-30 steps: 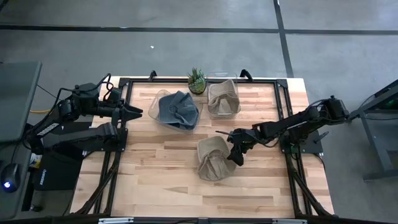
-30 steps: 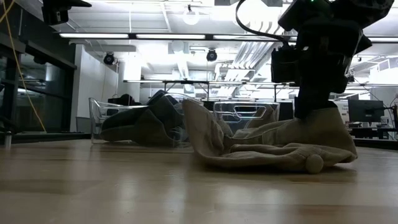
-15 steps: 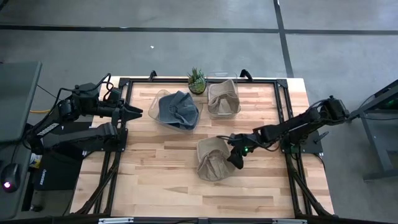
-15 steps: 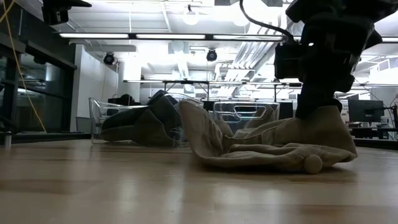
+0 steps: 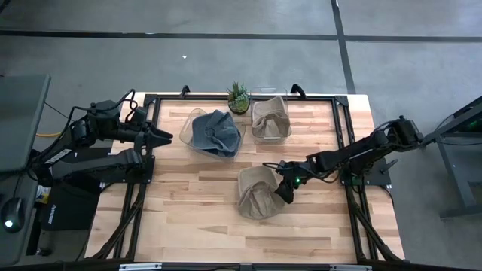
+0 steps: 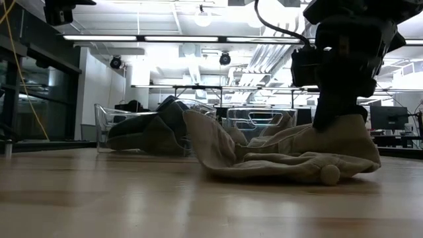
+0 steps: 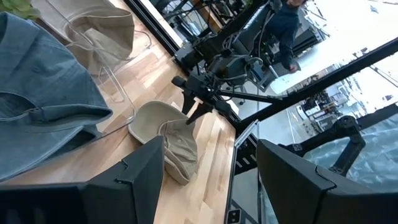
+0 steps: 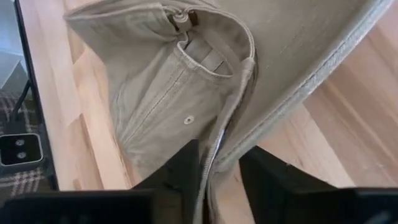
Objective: Pick & Place hat
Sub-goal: Put the brown cap into the right transparent bin
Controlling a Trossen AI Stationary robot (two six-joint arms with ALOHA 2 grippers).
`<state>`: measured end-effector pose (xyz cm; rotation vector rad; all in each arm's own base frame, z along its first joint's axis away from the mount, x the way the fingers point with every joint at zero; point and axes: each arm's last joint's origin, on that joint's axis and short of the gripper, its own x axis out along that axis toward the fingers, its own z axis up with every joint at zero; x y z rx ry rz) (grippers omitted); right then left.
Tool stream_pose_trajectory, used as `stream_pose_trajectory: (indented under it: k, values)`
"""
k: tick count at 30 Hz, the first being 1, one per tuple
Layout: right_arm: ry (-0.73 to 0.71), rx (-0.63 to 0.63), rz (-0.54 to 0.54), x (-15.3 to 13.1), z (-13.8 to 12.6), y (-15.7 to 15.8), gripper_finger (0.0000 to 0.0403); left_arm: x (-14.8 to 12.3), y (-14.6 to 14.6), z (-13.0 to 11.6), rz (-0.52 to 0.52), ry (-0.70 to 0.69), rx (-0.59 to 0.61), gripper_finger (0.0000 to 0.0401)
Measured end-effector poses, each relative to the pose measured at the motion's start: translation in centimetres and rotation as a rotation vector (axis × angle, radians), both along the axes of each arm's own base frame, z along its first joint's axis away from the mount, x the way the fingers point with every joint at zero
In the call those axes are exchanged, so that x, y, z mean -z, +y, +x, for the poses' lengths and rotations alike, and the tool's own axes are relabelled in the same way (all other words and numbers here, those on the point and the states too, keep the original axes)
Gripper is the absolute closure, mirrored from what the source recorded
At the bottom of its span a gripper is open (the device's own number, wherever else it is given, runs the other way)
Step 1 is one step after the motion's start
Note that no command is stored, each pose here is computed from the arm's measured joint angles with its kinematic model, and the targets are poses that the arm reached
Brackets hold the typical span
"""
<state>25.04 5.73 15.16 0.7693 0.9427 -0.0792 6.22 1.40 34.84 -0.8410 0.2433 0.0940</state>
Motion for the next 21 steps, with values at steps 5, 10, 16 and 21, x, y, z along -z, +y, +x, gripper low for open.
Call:
stream_pose_trajectory:
  k: [5, 10, 16, 21]
  values:
    - [0.012, 0.027, 0.028, 0.0, 0.0, 0.0, 0.0364, 0.0, -0.1, 0.0, 0.018, -0.002, 0.023, 0.0169]
    - [0.009, 0.062, 0.068, -0.1, 0.1, 0.1, 0.038, 0.0, -0.1, 0.0, 0.025, -0.005, 0.045, 0.0169]
    - [-0.026, 0.115, 0.099, -0.6, 0.6, 0.1, 0.038, 0.0, -0.1, 0.0, 0.025, -0.005, 0.048, 0.0169]
    - [-0.043, 0.113, 0.112, -1.7, 1.3, 0.3, 0.038, 0.0, -0.1, 0.0, 0.017, -0.004, 0.045, 0.0169]
